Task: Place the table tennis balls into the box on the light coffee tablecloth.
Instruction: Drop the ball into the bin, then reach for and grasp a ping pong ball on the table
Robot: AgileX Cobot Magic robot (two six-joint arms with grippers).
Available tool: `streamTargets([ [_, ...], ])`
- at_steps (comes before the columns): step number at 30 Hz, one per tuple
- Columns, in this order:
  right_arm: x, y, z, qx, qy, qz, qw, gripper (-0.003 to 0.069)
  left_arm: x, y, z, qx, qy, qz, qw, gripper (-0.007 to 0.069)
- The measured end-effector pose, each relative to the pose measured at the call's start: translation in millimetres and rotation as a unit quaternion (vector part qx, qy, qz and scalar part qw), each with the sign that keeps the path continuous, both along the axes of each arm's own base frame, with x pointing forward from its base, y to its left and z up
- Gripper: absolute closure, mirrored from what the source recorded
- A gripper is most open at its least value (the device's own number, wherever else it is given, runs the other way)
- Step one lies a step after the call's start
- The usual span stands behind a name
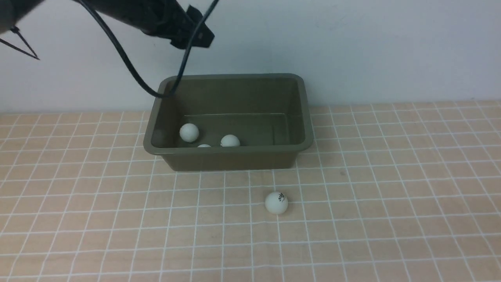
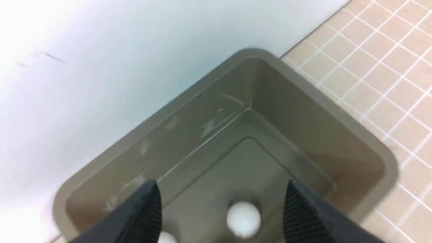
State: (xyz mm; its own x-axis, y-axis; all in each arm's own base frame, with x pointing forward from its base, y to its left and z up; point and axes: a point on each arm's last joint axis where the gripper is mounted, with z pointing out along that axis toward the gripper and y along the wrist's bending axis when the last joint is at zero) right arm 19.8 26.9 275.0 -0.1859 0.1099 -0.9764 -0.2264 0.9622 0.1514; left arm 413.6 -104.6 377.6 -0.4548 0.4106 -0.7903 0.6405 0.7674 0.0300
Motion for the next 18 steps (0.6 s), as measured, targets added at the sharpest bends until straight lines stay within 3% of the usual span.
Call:
streamTargets([
  [10, 0, 1, 0, 0.002, -0.001, 0.003, 1.000, 0.0275, -53, -8, 27, -0.023, 0.120, -0.057, 0.991, 0.0285],
  [14, -1, 2, 1, -0.001, -0.004, 0.014, 1.000, 0.0275, -62, -36, 16, 0.000, 0.142, -0.079, 0.987, 0.0286],
  [18, -1, 4, 0, -0.007, -0.004, 0.023, 1.000, 0.0275, -76, -75, -5, 0.072, 0.154, -0.122, 0.978, 0.0286],
])
